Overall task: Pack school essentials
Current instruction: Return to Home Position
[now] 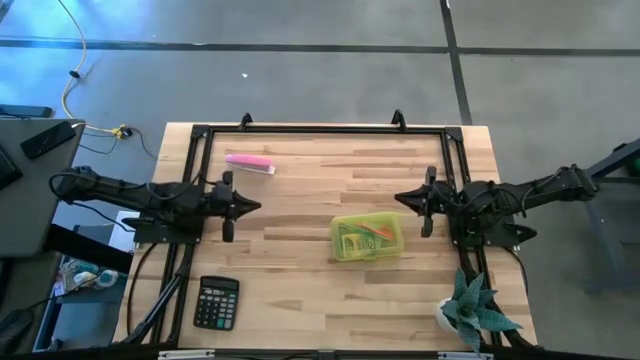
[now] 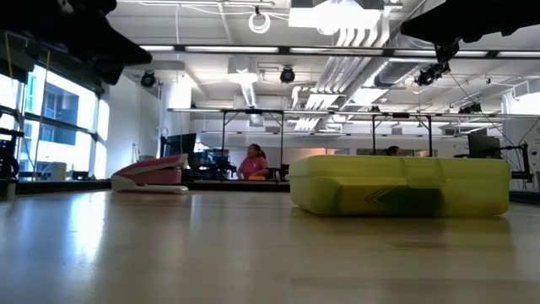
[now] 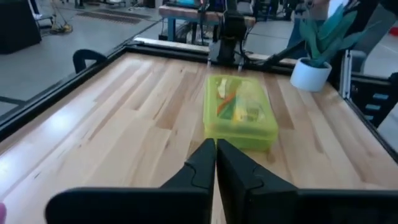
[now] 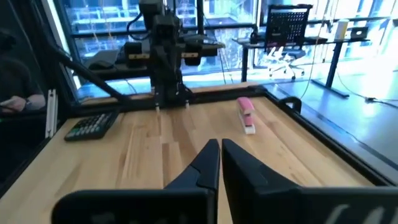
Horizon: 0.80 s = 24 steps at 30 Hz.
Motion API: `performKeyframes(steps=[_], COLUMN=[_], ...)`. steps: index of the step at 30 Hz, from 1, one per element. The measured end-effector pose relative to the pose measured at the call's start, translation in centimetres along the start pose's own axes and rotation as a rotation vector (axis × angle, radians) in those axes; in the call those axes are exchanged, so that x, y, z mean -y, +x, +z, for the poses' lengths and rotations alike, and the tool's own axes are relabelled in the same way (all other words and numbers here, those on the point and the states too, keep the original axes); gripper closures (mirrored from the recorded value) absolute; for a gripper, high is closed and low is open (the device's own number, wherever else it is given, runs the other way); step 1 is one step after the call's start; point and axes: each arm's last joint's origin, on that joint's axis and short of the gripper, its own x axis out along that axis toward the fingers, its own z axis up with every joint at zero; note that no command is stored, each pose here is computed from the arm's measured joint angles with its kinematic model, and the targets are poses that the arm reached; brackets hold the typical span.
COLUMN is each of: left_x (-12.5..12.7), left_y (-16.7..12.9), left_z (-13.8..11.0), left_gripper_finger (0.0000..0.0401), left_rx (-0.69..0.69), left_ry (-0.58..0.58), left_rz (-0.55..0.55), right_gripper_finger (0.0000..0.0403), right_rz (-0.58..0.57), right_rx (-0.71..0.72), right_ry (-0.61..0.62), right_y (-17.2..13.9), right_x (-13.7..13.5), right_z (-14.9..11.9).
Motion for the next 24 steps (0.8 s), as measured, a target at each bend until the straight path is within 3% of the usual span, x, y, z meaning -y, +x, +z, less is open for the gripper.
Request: performKeyframes(steps=[24], left_x=[-1.0], left_y=[-0.9], left_z=[-5.8], left_gripper_finger=[0.0401], left_rx=[0.184], left_ry=[-0.112], left_rz=[-0.042], right_gripper_finger=[0.0403], right_rz=[0.040], right_rx=[-0.147], right_ry=[0.051], right_y=[2.4], right_x=[-1.0], right_z=[-1.8])
